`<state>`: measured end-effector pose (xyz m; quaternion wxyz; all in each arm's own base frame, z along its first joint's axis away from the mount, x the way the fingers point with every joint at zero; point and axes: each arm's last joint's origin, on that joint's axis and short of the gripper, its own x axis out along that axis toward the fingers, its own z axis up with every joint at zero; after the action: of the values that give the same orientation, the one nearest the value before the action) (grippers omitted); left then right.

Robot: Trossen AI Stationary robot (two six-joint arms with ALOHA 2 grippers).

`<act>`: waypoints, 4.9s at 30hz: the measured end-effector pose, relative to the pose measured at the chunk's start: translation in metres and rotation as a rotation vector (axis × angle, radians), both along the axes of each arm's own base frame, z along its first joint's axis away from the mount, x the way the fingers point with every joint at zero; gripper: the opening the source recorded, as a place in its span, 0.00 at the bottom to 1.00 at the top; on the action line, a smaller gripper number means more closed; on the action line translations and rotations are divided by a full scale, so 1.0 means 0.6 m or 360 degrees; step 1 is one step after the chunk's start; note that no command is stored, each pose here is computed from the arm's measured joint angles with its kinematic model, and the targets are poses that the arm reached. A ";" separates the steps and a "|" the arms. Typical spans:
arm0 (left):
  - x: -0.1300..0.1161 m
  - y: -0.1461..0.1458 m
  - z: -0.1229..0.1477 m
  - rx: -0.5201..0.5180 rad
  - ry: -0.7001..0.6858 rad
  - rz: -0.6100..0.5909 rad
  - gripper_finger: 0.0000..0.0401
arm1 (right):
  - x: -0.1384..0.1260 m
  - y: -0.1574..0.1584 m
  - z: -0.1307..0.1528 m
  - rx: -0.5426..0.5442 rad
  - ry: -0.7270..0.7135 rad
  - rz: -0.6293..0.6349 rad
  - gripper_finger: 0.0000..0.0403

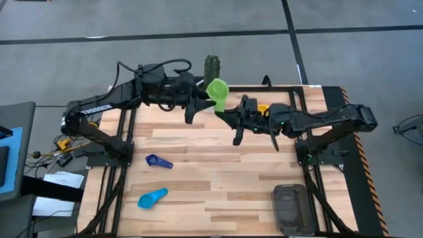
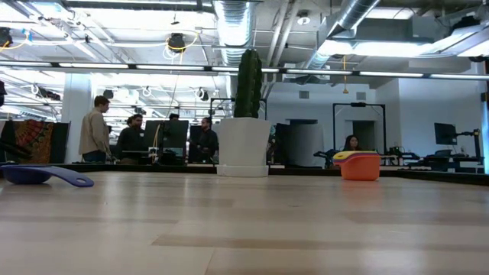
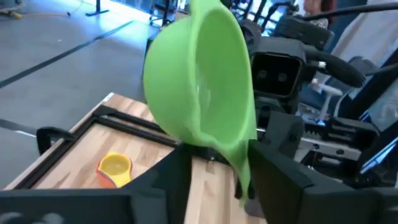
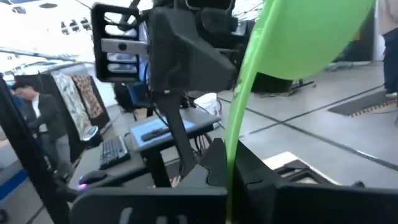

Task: Nest measuring cups in basket
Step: Stack the green measuring cup on top of the yellow measuring cup

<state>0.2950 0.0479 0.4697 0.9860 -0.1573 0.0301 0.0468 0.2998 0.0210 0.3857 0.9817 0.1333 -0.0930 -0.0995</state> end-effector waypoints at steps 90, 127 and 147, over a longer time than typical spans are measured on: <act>0.311 0.200 -0.376 -0.0414 0.0390 -0.0676 0.00 | -0.226 -0.078 -0.077 0.1149 0.1330 -0.0663 0.27; 0.367 0.243 -0.436 -0.0829 0.0255 -0.0811 0.00 | -0.194 -0.198 -0.120 0.0988 0.1598 -0.0921 0.49; 0.366 0.244 -0.429 -0.0917 0.0242 -0.0852 0.00 | -0.200 -0.226 -0.151 0.1058 0.1546 -0.0923 0.05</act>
<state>0.5148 0.1945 0.2122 0.8738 -0.4099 0.1549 -0.2107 0.1801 -0.1146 0.2951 0.7519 0.3389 0.3644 -0.4325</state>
